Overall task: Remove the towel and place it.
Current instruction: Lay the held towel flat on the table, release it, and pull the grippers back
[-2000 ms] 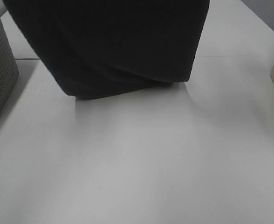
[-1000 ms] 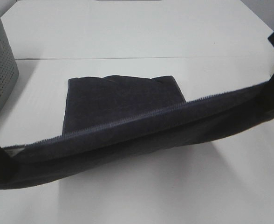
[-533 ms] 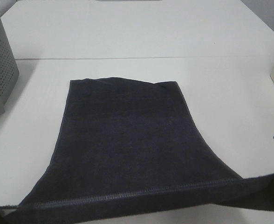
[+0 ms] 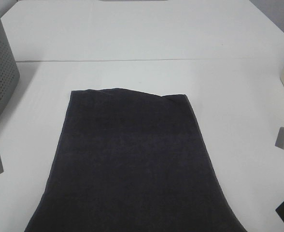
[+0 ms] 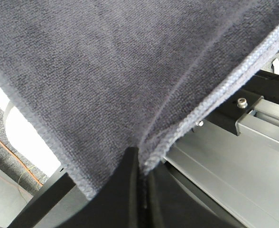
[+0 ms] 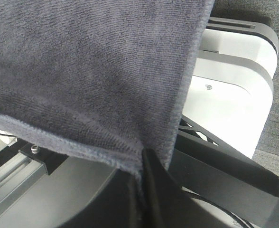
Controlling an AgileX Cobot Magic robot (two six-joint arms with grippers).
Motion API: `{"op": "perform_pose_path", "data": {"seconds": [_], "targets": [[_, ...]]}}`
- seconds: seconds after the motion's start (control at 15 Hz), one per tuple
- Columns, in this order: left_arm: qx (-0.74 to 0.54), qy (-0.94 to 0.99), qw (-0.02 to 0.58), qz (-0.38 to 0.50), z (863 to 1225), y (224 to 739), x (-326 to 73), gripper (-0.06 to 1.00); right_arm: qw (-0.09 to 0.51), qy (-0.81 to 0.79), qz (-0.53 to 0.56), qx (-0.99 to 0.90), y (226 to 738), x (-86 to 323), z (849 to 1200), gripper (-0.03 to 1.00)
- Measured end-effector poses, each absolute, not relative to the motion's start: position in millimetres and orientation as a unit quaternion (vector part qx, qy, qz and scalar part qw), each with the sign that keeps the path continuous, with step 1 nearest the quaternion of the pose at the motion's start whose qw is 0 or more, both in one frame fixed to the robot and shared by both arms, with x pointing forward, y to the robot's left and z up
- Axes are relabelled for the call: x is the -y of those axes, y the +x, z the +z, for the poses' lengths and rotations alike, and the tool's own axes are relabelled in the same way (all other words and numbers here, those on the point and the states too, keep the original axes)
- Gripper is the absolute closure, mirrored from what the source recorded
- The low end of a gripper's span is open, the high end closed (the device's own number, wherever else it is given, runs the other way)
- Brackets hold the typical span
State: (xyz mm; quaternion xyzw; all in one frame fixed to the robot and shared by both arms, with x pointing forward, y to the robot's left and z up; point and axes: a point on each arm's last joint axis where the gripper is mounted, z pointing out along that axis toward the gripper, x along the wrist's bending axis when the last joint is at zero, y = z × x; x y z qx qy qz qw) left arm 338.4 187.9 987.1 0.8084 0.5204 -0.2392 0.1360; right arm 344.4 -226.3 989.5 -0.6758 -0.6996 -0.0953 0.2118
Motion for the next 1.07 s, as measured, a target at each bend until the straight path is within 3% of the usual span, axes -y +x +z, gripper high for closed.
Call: {"op": "perform_pose_path", "data": {"seconds": [0.2,0.6,1.07], "targets": [[-0.531,0.801,0.123,-0.247,983,340,-187,0.94,0.221,-0.679,-0.078,0.695,348,225,984,0.95],[-0.564,0.77,0.032,-0.297,955,357,-176,0.94,0.271,-0.678,0.006,0.683,364,221,955,0.95],[-0.548,0.783,-0.037,-0.292,937,395,-161,0.94,0.302,-0.653,0.062,0.692,399,214,923,0.95]]}}
